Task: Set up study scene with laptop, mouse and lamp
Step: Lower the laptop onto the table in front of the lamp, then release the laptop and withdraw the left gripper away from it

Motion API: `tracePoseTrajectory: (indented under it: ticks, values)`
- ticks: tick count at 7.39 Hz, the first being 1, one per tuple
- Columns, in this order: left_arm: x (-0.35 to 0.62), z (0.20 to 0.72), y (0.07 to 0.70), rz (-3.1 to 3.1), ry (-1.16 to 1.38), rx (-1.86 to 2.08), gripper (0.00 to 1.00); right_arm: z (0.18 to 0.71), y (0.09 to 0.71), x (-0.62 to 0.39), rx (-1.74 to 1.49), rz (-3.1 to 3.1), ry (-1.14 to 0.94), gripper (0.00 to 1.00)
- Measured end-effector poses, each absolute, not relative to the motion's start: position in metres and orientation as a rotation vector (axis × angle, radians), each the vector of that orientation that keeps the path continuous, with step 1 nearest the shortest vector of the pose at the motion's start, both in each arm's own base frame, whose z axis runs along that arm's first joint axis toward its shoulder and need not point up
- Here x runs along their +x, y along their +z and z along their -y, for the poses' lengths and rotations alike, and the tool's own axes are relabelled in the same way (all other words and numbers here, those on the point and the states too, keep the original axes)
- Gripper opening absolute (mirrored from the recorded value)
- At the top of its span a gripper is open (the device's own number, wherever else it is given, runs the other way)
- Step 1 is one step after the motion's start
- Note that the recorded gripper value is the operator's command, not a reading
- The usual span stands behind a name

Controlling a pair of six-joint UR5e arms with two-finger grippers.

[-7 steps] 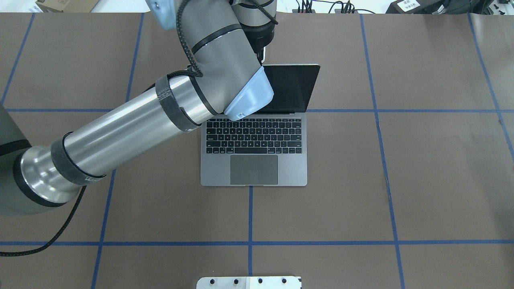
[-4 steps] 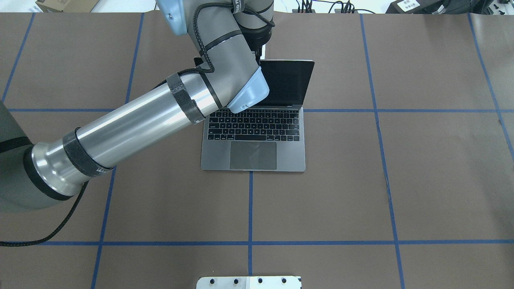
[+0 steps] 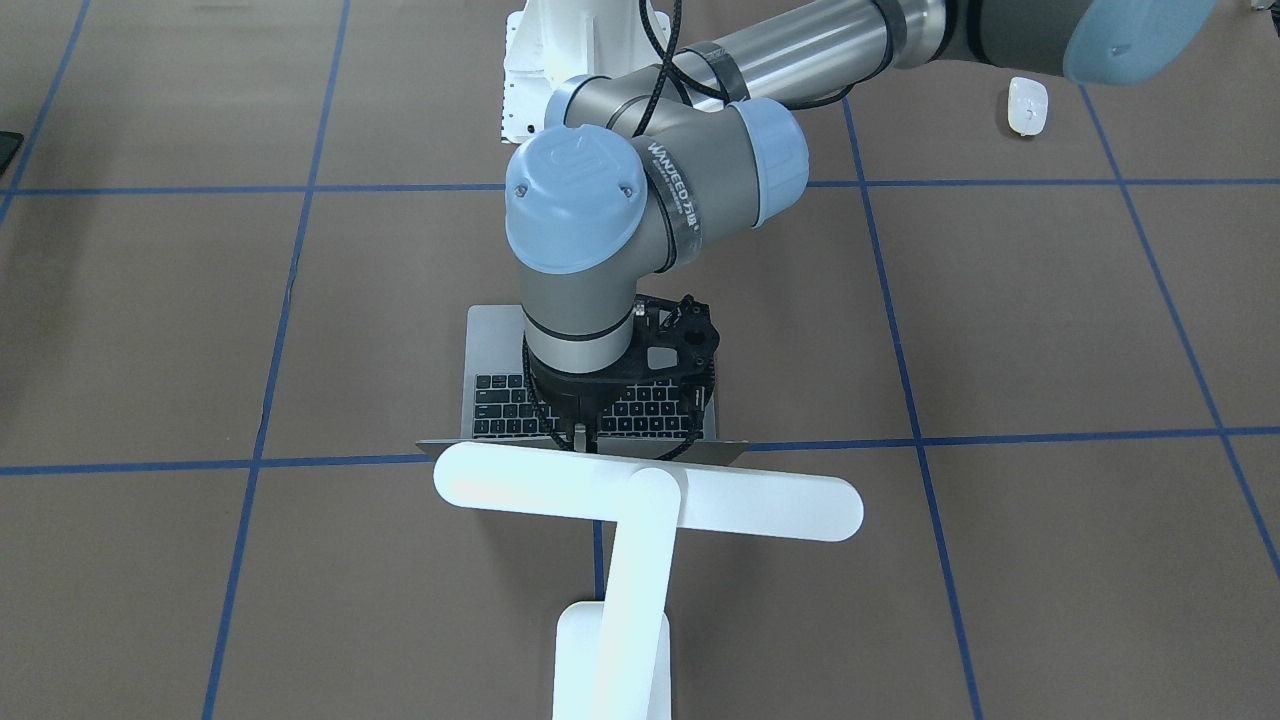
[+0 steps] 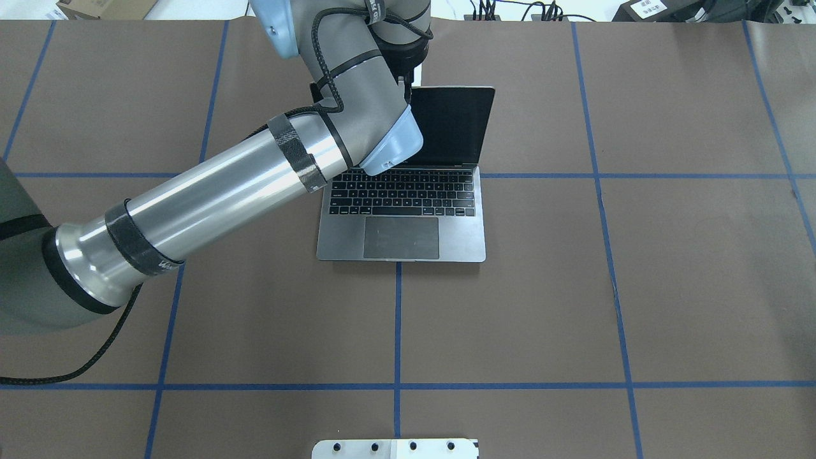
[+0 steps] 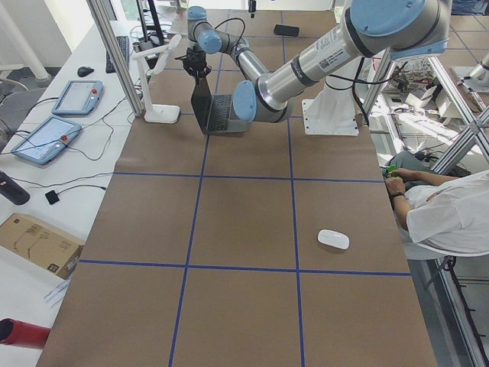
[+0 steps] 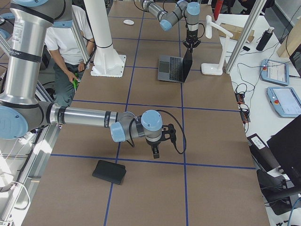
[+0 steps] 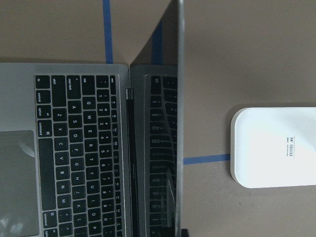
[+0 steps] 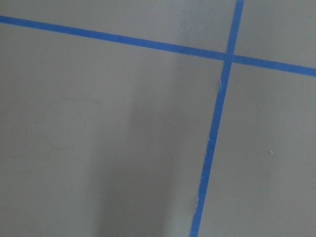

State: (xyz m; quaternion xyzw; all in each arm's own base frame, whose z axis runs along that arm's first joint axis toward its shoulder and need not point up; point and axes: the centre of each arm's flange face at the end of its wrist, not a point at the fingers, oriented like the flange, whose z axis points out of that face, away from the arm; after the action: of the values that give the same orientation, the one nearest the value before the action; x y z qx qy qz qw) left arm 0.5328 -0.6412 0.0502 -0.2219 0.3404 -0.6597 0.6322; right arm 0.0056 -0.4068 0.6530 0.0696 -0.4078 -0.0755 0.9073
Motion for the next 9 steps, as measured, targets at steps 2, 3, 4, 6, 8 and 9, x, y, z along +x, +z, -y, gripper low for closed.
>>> tracePoseTrajectory:
  ticks: [2,3,4,6,8,9]
  values:
    - [0.527,0.65,0.058,-0.775,-1.55,-0.497,0.0,0.406,0.654,0.006,0.142,0.842,-0.155,0.99]
    - [0.523,0.652,0.058,-0.779,-1.558,-0.495,0.55,0.406,0.654,0.006,0.142,0.843,-0.155,0.99]
    - [0.52,0.653,0.054,-0.788,-1.556,-0.493,1.0,0.406,0.654,0.006,0.141,0.843,-0.155,0.99]
    - [0.518,0.65,0.051,-0.799,-1.535,-0.486,1.0,0.406,0.654,0.006,0.141,0.843,-0.155,0.99]
    - [0.504,0.64,0.049,-0.826,-1.519,-0.489,1.0,0.406,0.654,0.006,0.141,0.843,-0.155,0.99]
    - [0.486,0.627,0.056,-0.849,-1.501,-0.489,1.0,0.407,0.654,0.006,0.142,0.842,-0.155,0.99]
